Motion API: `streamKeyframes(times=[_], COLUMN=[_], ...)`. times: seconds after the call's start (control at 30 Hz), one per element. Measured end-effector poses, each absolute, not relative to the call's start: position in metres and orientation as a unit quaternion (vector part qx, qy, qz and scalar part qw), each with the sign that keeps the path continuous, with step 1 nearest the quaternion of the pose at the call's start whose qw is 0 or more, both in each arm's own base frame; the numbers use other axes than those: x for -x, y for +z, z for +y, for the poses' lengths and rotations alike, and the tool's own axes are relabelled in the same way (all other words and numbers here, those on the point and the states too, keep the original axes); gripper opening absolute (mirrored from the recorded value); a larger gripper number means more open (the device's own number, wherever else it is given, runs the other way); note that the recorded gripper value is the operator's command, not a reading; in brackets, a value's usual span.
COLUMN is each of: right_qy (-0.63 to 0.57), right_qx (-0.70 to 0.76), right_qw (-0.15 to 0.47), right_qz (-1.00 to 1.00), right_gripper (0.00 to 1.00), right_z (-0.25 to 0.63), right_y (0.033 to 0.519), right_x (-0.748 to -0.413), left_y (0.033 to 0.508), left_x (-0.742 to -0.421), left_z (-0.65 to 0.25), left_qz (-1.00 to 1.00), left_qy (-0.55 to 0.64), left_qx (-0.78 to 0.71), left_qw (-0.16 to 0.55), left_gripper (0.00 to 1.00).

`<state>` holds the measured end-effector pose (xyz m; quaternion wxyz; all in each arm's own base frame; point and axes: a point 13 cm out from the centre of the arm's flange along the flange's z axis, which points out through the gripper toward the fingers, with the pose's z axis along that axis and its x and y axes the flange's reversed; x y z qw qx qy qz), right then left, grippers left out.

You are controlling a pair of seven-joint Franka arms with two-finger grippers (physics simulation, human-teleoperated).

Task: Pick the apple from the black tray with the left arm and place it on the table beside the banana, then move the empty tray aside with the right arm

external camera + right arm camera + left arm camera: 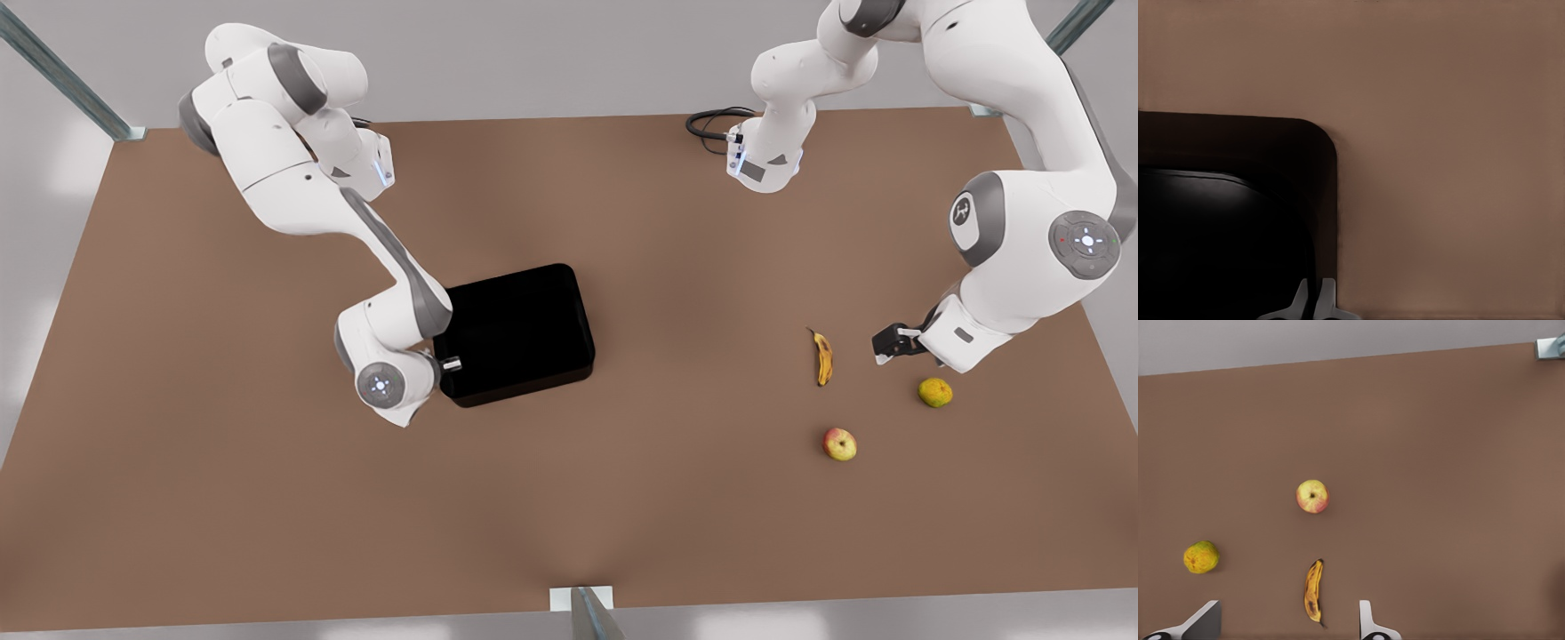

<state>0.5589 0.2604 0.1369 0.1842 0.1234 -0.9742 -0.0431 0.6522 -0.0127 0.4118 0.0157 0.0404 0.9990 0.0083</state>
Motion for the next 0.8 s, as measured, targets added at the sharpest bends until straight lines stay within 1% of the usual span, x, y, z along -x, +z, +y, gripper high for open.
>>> streamKeyframes(times=[0.2, 0.4, 0.57, 0.8], right_qy=[-0.036, -0.021, 0.003, 0.021], right_qx=[-0.132, -0.125, -0.089, -0.063], right_qw=[0.170, 0.182, 0.198, 0.237], right_qz=[-0.976, -0.975, -0.976, -0.969], right_gripper=[0.19, 0.18, 0.18, 0.17], right_z=[0.252, 0.213, 0.121, -0.013], right_y=[0.193, 0.233, 0.267, 0.278], right_x=[-0.565, -0.572, -0.586, -0.578], left_y=[0.413, 0.414, 0.413, 0.413], left_x=[-0.651, -0.651, -0.651, -0.651], left_z=[-0.013, -0.012, -0.012, -0.013], left_qz=[0.999, 0.999, 0.998, 0.998], left_qy=[0.009, 0.009, 0.009, 0.009], left_qx=[-0.045, -0.049, -0.053, -0.057], left_qw=[0.016, 0.016, 0.015, 0.015], left_gripper=[1.00, 1.00, 1.00, 1.00])
